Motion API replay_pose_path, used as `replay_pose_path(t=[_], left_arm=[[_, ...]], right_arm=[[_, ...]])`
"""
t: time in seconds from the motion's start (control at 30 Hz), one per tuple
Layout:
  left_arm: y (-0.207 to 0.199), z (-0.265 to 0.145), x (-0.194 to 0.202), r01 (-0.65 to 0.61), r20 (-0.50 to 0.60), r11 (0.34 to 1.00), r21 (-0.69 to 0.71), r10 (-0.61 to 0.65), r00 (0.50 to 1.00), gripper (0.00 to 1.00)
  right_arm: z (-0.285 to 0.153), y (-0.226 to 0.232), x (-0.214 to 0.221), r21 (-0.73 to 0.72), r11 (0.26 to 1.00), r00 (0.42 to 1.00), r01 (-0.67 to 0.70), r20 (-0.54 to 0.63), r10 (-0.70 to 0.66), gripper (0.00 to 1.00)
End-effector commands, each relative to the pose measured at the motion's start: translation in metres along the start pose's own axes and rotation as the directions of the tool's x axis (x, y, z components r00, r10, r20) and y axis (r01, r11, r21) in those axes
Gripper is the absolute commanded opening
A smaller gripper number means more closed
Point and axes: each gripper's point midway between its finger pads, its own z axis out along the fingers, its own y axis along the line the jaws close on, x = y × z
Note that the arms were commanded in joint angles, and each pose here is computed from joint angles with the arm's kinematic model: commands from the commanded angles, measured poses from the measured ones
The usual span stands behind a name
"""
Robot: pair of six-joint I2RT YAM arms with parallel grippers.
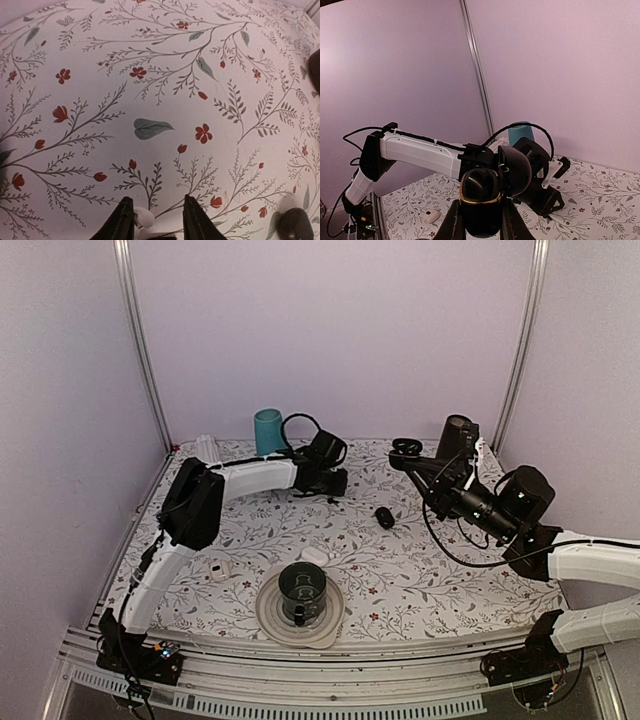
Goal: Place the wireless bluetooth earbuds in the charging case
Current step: Move the left earbud to the center of the board.
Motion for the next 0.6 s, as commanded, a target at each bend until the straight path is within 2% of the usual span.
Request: replay_pose_path(t=[0.0, 0.23, 0.57], left_arm=[[0.013, 0.011, 0.012, 0.002, -0.048, 1.0, -0.02, -0.003, 0.999, 0.35], [0.014, 0.006, 0.035, -0.021, -0.112, 1.0, -0.023, 0.019, 0.994, 0.34], [0.018, -0.016, 0.046, -0.115, -0.135, 0.991, -0.065, 0.106, 0.985, 0.34]], right_arm=[[-0.004, 0.0, -0.003, -0.001, 1.0, 1.0, -0.017, 0.005, 0.017, 0.03], [-0.002, 0.0, -0.001, 0.0, 1.0, 1.0, -0.026, -0.003, 0.026, 0.03], [0.004, 0.001, 0.004, -0.013, 0.999, 0.998, -0.053, -0.023, 0.053, 0.03]])
